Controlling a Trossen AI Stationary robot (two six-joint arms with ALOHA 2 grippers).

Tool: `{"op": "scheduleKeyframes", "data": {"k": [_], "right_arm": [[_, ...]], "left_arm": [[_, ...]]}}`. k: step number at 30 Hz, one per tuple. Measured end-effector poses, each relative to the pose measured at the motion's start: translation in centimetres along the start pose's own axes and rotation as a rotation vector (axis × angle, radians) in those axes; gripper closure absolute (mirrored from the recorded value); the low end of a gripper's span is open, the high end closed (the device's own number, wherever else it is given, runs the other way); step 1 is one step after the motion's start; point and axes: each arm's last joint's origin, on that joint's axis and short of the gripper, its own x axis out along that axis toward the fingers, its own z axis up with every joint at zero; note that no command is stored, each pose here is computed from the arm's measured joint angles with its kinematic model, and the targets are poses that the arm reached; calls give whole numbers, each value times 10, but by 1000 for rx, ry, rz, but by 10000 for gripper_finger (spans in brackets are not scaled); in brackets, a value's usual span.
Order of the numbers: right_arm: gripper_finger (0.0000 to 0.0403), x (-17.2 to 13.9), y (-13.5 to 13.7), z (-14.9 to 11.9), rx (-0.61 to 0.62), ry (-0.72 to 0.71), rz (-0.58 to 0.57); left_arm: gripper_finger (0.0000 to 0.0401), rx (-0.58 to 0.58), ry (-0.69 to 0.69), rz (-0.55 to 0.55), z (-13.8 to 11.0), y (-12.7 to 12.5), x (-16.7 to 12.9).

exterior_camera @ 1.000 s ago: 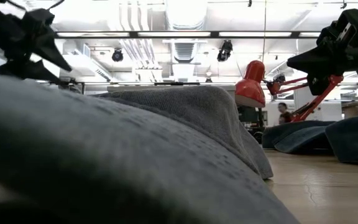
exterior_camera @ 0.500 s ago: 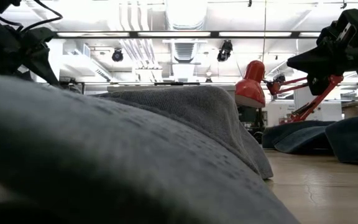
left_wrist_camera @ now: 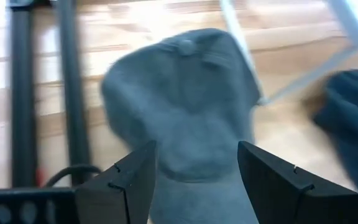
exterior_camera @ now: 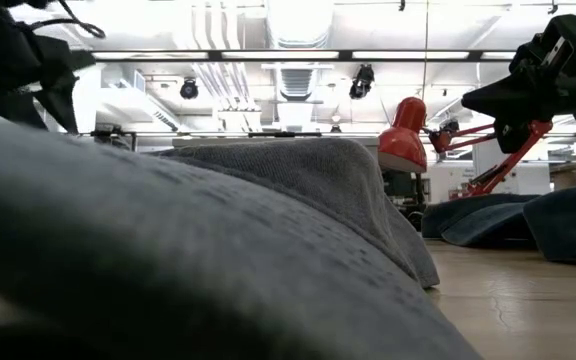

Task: Pick & Place hat
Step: Put the top left gray cap on the shelf

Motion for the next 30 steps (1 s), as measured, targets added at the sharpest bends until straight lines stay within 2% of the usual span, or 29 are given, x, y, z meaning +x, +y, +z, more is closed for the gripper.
{"op": "scheduleKeyframes", "data": {"k": [4,10,19,27,30], "right_arm": [[376,0,0,0,0,0,0],[376,0,0,0,0,-1,-1],[376,0,0,0,1,2,-2],[376,0,0,0,1,3,-2],[376,0,0,0,2,3,-2]], "left_arm": [[181,-1,14,65,-2,-7,6],[181,-63,20,125,-5,-12,12],[181,-111,-36,93,-5,-23,16],[180,-139,-43,123,-3,-24,20],[168,-136,-43,126,-3,-24,20]]}}
